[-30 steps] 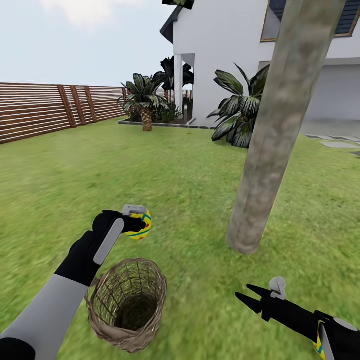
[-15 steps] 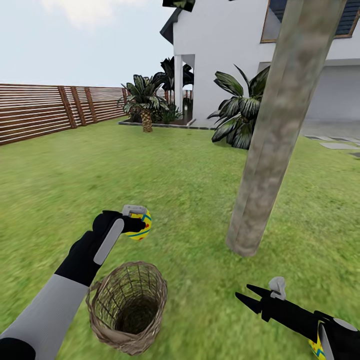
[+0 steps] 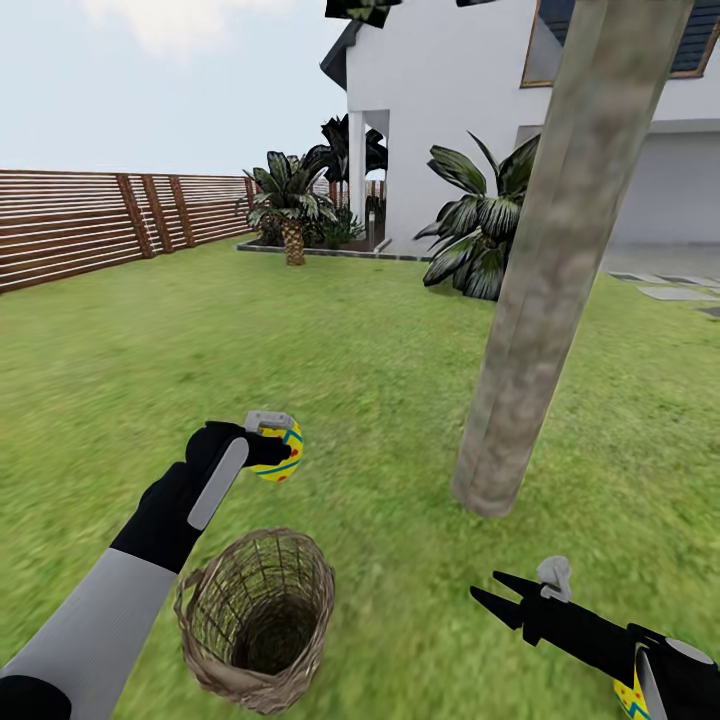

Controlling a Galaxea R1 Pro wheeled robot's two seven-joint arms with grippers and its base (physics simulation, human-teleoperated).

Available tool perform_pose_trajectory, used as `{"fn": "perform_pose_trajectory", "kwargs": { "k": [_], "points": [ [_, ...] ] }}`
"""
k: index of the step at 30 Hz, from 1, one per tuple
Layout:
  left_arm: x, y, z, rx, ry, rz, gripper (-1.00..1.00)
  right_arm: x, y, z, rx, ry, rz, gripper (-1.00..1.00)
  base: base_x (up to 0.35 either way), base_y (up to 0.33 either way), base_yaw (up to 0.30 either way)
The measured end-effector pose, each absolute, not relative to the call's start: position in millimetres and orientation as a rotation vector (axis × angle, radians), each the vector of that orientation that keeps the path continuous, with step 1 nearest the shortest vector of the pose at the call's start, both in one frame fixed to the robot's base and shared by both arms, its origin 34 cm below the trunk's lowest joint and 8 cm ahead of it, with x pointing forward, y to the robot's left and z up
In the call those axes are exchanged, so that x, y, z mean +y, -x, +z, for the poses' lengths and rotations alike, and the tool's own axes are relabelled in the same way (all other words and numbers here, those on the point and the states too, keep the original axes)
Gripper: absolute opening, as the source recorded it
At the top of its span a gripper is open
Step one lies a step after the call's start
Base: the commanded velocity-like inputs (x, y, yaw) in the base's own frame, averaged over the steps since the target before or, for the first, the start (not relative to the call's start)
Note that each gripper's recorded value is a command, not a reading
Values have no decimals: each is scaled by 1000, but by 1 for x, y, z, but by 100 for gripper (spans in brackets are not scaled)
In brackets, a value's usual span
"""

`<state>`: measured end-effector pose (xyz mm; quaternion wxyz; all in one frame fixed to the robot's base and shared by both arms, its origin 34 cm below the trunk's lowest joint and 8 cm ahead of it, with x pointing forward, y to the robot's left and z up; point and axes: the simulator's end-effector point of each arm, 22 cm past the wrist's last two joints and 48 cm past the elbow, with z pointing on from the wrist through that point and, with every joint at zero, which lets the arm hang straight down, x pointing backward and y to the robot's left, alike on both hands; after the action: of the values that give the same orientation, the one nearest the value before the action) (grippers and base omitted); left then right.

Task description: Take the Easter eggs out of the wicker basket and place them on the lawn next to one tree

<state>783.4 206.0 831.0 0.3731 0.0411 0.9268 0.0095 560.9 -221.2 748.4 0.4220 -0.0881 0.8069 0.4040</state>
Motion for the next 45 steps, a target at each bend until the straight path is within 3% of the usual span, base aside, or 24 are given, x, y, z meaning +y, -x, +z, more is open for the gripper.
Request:
{"fn": "perform_pose_trajectory", "kwargs": {
  "k": [45],
  "points": [
    [206,-787,905,2381,-112,32,-100,-222,-565,827,2017,219,1014,100,0,0,0]
  ]
}}
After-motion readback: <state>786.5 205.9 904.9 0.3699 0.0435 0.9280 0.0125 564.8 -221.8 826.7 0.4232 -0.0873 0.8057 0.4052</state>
